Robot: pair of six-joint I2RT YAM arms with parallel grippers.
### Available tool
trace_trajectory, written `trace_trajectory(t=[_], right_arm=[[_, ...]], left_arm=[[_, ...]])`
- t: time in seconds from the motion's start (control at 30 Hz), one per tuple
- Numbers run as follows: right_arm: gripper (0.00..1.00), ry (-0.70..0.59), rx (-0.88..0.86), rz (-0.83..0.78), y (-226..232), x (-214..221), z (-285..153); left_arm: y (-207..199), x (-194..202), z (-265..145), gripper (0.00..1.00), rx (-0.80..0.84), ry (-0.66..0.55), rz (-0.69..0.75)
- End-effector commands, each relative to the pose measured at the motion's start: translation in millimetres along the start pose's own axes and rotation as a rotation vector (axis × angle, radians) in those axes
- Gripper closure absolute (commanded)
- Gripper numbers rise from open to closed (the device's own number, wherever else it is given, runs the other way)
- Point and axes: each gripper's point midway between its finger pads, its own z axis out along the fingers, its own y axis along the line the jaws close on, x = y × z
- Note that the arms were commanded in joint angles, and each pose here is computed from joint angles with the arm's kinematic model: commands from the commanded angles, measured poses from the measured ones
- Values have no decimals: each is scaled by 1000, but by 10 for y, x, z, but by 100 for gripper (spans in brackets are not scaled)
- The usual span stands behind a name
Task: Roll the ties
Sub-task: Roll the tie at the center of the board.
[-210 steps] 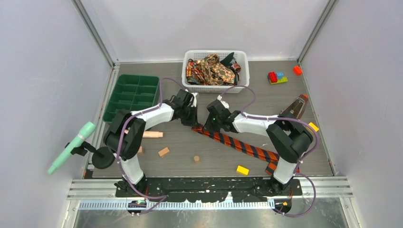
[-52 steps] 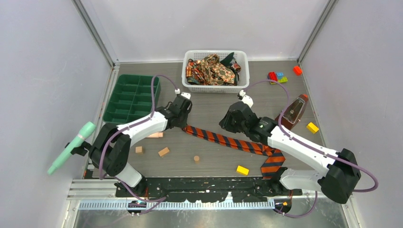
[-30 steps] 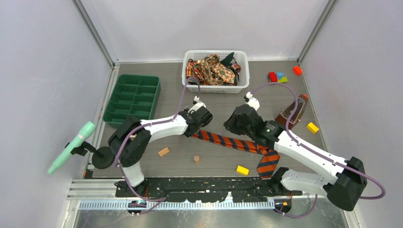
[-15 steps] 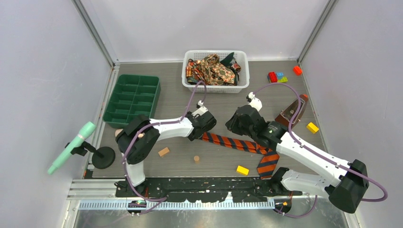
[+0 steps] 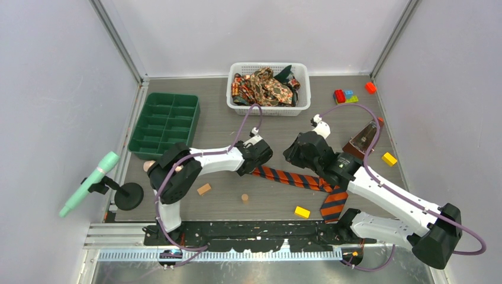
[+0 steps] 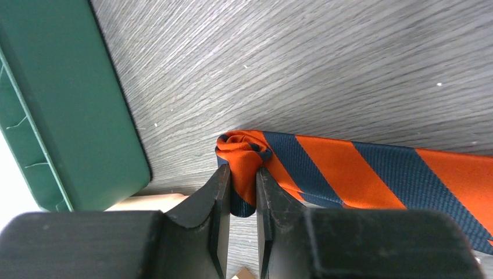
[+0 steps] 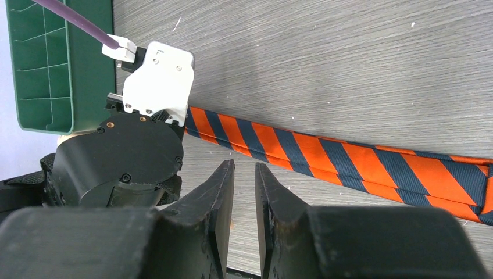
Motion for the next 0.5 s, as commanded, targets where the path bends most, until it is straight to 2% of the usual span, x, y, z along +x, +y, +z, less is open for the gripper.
trace_trajectory(t=[0.0,0.1,0.47], right_arm=[[74,-43,-7,26,40,-106,-38],[74,-43,-6,28,34,-105,-39],[73,-48,-2,33,1,-106,-70]], left_arm=[[-192,-80,-88,83,109,-6,-20],[-252,-78,-101,77,142,1,-20],[-427,-74,-158,64,248,7,-42]])
